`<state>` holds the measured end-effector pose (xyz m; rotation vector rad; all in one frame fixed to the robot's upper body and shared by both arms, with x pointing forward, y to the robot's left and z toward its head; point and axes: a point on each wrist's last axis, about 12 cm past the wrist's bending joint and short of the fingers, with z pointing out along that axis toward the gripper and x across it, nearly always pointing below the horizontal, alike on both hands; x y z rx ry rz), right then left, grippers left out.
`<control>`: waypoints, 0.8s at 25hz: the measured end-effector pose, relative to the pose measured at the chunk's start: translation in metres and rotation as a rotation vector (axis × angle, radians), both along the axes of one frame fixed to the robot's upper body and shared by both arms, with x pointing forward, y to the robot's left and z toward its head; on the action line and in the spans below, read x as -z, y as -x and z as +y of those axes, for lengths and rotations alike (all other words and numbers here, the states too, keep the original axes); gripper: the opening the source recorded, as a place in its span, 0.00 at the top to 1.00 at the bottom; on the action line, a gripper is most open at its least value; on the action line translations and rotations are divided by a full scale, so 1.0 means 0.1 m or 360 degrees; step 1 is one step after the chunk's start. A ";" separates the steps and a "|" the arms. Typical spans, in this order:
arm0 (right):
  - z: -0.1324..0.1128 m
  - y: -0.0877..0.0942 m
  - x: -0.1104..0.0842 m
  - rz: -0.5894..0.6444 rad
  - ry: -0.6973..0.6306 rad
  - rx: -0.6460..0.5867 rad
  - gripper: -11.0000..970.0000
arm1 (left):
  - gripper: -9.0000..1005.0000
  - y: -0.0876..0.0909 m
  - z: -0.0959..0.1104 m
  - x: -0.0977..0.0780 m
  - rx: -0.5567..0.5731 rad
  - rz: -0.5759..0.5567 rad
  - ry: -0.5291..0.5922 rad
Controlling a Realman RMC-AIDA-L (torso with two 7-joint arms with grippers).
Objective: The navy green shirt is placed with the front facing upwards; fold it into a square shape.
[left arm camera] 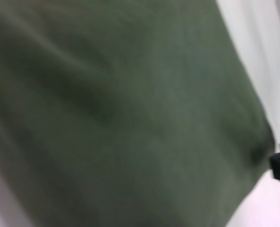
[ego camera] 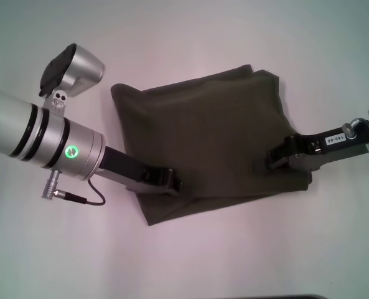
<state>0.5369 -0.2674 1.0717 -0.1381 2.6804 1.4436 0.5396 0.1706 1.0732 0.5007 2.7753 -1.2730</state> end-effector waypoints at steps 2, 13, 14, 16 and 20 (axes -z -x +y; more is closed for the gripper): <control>-0.01 0.00 0.00 0.0005 0.0002 0.0005 0.98 | 0.99 -0.01 0.01 0.02 -0.0009 0.0001 -0.0036; -0.04 0.00 -0.01 0.0005 0.0006 0.0007 0.98 | 0.99 -0.02 0.13 -0.09 -0.0003 -0.0015 0.0032; -0.04 0.00 -0.02 0.0003 0.0005 0.0006 0.98 | 0.99 -0.03 0.16 -0.12 -0.0013 -0.0021 0.0069; -0.05 -0.01 -0.02 -0.0002 0.0009 0.0008 0.98 | 0.99 -0.05 0.21 -0.17 -0.0043 -0.0035 0.0107; -0.07 -0.04 -0.02 -0.0021 0.0030 0.0038 0.98 | 0.99 -0.09 0.23 -0.15 -0.0114 -0.0053 0.0082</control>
